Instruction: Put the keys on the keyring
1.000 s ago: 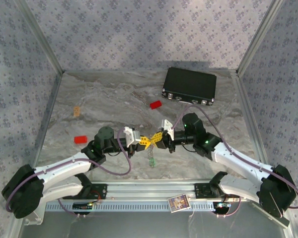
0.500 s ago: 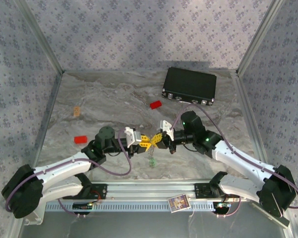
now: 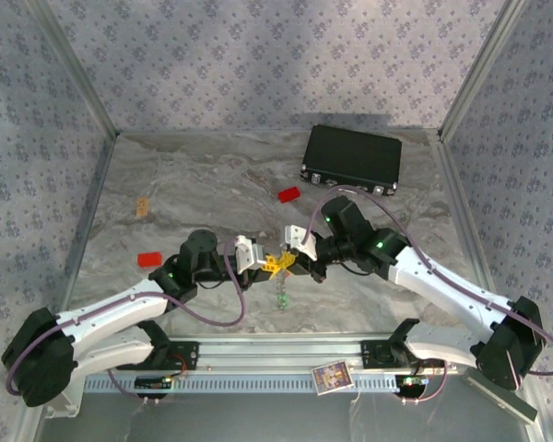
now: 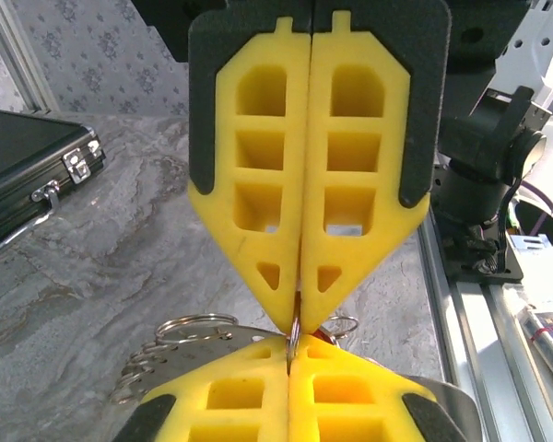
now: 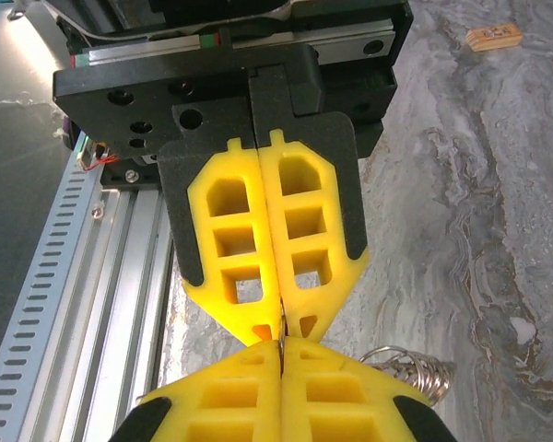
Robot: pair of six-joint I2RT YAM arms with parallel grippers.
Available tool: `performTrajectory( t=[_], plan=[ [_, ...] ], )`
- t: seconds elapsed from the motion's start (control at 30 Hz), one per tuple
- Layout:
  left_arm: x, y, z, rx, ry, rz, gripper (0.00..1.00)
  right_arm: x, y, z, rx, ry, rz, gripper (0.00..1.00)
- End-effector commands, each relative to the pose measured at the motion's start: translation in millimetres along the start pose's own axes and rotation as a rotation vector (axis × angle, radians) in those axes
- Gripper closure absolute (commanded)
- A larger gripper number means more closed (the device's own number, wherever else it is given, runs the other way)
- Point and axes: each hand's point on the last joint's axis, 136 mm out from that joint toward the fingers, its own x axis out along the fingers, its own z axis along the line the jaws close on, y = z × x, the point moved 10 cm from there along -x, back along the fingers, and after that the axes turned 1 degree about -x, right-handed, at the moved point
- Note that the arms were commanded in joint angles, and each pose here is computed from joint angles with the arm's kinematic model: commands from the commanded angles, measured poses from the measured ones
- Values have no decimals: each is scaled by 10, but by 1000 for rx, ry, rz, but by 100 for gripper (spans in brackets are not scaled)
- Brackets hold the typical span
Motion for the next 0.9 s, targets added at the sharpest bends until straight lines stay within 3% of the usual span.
performTrajectory(
  t=[0.0, 0.07, 0.2, 0.53, 0.87],
  plan=[
    [-26, -163, -8, 48, 2, -63, 100, -46, -79, 21, -19, -7, -31, 76],
    [-36, -141, -14, 39, -4, -91, 100, -82, -20, -1, 2, 21, -79, 70],
    [-51, -93, -31, 23, -12, -144, 100, -126, 81, -22, 62, 40, -183, 68],
    [-62, -90, -39, 31, -18, -170, 100, -3, 172, -35, 126, -2, -202, 67],
    [-73, -130, -54, 44, -4, -198, 100, 47, 186, -51, 134, -13, -195, 87]
  ],
)
